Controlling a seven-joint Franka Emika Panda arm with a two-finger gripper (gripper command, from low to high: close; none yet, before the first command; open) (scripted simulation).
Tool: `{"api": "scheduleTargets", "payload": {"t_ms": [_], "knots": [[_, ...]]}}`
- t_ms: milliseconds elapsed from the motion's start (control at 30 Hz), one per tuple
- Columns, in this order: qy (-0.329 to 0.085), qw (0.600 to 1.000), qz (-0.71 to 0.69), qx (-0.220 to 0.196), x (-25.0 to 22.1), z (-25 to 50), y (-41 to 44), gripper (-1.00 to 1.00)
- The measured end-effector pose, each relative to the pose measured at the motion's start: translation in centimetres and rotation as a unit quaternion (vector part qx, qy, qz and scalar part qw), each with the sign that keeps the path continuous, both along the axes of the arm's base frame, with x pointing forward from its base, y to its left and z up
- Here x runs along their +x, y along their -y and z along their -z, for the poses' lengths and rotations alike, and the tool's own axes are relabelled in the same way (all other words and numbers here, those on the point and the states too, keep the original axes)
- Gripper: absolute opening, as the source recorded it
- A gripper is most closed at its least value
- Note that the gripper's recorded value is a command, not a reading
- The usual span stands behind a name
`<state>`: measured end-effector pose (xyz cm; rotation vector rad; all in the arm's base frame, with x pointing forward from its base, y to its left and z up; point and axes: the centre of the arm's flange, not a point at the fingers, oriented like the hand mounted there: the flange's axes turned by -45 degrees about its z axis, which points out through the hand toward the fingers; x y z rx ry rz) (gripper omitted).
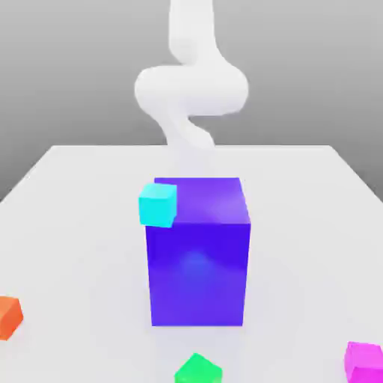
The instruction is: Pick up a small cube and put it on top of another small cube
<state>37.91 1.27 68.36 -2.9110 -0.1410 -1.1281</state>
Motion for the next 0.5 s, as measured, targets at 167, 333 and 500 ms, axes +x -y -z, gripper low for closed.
{"api": "scheduleTargets", "payload": {"t_ms": [167, 333, 500], "knots": [[-0.058, 0.992, -0.103, -0.033, 5.9, 6.4, -3.6, 0.00], [-0.109, 0.971, -0.201, -0.068, 10.1, 13.6, -8.0, 0.00], [-0.155, 0.936, -0.297, -0.106, 12.7, 21.6, -12.8, 0.00]]}}
